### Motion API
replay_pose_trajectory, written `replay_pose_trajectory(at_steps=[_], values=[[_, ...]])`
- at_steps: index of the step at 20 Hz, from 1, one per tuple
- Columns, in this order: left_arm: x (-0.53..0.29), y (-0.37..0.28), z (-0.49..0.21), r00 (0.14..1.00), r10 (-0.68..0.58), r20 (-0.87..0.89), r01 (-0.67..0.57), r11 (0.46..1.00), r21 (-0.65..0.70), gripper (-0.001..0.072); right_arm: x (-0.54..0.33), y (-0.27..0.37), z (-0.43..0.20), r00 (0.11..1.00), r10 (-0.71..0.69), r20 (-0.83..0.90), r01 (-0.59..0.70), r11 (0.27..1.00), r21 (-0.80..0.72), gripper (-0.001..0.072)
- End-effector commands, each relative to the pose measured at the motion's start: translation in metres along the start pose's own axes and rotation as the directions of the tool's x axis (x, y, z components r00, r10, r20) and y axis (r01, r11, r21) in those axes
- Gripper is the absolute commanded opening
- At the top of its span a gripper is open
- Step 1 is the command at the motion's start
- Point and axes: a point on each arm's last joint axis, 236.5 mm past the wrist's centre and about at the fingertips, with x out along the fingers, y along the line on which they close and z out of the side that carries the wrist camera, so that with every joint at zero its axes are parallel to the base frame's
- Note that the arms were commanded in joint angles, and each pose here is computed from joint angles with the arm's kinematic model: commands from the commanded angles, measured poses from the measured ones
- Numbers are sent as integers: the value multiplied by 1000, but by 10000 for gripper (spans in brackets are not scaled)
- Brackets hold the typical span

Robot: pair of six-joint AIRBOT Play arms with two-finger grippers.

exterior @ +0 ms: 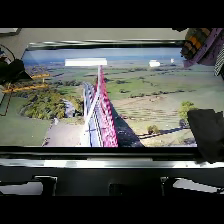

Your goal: Fold the clothes and pants, and hang the long-sleeved shirts on hangers.

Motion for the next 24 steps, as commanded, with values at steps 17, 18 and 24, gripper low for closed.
replay_pose_trajectory(at_steps=[17, 18, 24], values=[[57, -10, -19, 990, 107, -89, -86, 975, 207, 14, -245, 247, -160, 561, 816, 139, -370, 398, -840, 182], [64, -16, -28, 988, 115, -103, -87, 965, 246, 14, -242, 262, -199, 577, 813, 82, -330, 323, -887, 90], [73, -43, -64, 992, 92, -87, -59, 946, 318, 14, -212, 276, -345, 673, 731, -113, -193, 27, -981, 38]])
